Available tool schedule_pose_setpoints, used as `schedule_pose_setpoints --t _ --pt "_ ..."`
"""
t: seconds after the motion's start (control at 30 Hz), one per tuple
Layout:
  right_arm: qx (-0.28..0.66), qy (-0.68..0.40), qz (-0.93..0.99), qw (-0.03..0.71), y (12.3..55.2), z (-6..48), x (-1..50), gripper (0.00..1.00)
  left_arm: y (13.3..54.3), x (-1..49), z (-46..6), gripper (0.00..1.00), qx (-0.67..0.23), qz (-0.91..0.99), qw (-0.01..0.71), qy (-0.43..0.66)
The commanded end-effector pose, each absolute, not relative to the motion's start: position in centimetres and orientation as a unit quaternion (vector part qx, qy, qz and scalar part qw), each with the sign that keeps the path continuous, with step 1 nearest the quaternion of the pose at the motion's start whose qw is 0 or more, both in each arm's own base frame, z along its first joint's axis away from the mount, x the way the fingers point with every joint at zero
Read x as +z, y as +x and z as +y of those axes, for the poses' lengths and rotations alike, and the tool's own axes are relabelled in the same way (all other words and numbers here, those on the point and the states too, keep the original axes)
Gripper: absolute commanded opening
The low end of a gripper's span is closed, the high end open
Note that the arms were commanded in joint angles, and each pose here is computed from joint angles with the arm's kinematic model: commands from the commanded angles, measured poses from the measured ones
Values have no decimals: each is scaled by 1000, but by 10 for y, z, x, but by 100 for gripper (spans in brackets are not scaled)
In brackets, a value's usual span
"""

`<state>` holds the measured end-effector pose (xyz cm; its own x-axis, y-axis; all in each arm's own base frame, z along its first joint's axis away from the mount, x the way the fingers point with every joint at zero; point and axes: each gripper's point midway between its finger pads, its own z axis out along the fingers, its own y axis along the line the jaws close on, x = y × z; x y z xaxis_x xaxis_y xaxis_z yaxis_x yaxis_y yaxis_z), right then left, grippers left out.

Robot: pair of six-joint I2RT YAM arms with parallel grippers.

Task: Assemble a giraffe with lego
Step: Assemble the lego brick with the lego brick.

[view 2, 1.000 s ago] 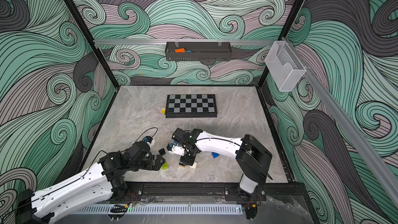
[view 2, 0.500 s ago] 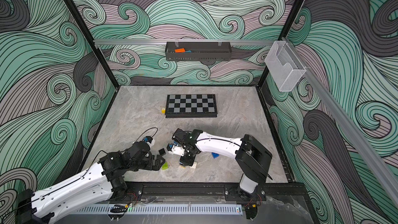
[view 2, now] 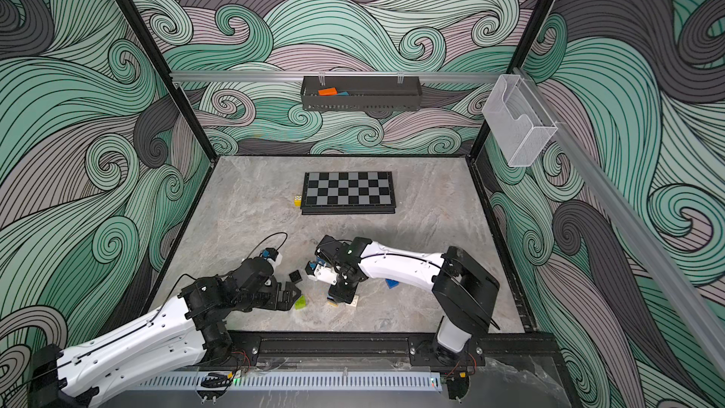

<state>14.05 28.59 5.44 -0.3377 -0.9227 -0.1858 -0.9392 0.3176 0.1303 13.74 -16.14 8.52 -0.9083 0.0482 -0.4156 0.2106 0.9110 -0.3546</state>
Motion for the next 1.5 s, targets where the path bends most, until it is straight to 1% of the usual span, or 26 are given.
schedule_pose_setpoints --t 0.0,0.73,0.97,1.1,1.27,1.37,1.4,1.47 --pt "79 -571 817 -3 129 263 40 24 137 84 -161 99 -198 955 206 76" --pt "83 -575 814 -20 119 254 27 24 136 79 -167 99 -201 957 193 84" --pt "86 -577 812 -16 119 253 28 24 133 68 -172 99 -196 962 167 94" --pt "88 -577 812 -15 118 254 29 24 138 61 -172 99 -172 967 163 97" --pt "92 -577 811 -12 117 253 31 24 153 54 -188 99 -166 970 157 80" --pt "96 -577 811 -9 117 254 32 24 157 56 -204 94 -170 973 133 85" --pt "97 -577 811 -9 116 254 32 24 159 56 -209 92 -173 972 128 90" --pt "99 -577 811 -9 116 255 32 24 162 59 -218 88 -181 970 129 95"
